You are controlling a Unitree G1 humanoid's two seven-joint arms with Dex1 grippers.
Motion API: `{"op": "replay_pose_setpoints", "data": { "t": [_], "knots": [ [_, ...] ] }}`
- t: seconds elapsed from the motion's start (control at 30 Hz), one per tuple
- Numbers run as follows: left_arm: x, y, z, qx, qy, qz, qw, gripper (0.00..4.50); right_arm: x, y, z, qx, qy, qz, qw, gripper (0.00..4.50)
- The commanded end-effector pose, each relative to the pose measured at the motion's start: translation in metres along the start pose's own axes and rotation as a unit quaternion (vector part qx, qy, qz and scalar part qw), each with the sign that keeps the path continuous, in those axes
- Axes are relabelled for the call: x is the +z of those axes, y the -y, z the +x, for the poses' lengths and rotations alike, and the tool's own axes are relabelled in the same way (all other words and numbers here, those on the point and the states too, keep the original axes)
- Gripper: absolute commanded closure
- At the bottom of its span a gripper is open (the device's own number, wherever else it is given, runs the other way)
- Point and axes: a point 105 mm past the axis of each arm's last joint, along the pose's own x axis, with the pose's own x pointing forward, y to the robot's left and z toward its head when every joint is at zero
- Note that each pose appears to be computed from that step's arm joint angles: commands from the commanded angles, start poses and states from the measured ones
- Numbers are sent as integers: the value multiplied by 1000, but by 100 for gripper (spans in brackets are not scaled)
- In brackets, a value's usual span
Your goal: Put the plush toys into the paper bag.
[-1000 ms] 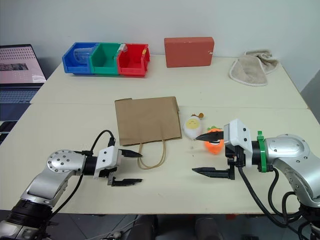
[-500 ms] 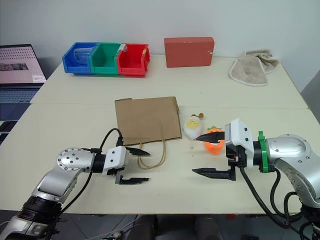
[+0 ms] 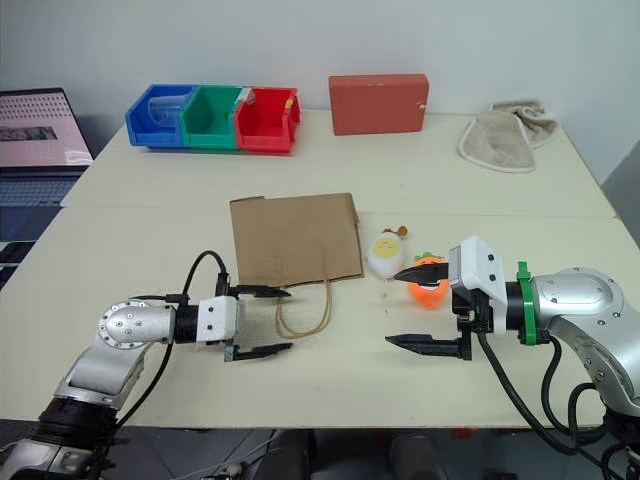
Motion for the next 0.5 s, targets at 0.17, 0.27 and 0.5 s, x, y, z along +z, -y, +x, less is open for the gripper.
{"op": "replay_pose_setpoints", "data": {
  "t": [0.17, 0.27, 0.5],
  "knots": [
    [-3, -12, -5, 33, -1, 60, 998, 4, 19, -7, 6, 25, 21, -37, 999, 0],
    [0, -16, 0, 47, 10, 77, 996, 4, 20, -8, 8, 27, 23, -38, 999, 0],
    [-1, -19, 4, 51, 13, 106, 993, 4, 20, -8, 9, 28, 23, -39, 999, 0]
  ]
}}
